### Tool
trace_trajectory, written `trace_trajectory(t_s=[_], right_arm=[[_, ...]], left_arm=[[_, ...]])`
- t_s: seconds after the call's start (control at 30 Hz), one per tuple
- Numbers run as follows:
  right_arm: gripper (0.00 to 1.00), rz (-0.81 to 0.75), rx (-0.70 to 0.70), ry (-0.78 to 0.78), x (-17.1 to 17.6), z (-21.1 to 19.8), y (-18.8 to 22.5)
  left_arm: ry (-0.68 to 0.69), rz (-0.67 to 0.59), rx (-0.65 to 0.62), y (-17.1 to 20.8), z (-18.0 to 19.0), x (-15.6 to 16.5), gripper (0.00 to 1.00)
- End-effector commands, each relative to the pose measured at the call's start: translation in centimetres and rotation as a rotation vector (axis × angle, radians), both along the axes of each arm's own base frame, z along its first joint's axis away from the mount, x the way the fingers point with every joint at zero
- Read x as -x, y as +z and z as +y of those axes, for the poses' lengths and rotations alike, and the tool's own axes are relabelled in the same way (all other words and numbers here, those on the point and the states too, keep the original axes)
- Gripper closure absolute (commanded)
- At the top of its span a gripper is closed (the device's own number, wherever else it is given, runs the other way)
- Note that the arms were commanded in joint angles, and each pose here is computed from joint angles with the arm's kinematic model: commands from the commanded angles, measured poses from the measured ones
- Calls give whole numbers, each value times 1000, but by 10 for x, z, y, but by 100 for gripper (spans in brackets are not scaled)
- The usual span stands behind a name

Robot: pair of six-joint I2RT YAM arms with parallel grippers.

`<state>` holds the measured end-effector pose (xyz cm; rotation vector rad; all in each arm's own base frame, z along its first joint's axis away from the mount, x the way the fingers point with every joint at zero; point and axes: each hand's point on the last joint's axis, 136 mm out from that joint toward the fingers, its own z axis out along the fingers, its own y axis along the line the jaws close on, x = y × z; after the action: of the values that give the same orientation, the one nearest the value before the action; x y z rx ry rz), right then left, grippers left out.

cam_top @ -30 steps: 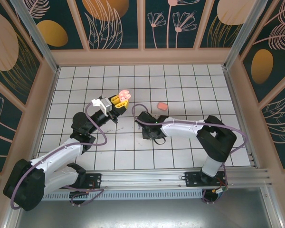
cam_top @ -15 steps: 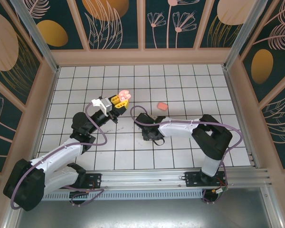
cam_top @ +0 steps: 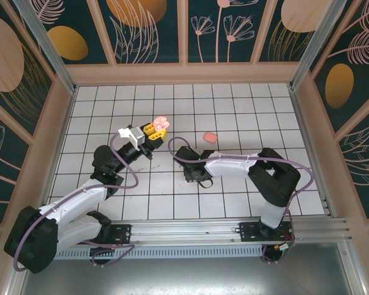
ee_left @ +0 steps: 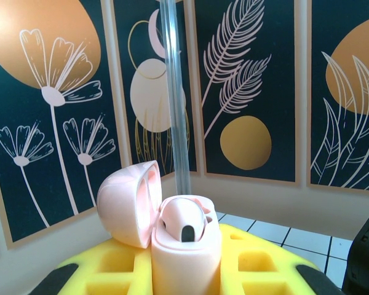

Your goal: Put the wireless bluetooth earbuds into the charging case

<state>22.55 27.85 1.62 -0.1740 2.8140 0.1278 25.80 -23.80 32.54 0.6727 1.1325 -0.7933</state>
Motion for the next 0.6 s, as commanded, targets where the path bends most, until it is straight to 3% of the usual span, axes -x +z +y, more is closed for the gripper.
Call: trace_trajectory(t_s=[0.0,0.3,0.57], right_arm=[[80,-4,-7,7,2,4,2],[84,-144,-88,-17,-14,5,59],[84,-430,-256,12,-38,8,185]], left_arm=[[-4,-35,23,12,2,6,100],[-11,-40,27,14,2,7,100],[-24,-52,22,16,0,10,100]])
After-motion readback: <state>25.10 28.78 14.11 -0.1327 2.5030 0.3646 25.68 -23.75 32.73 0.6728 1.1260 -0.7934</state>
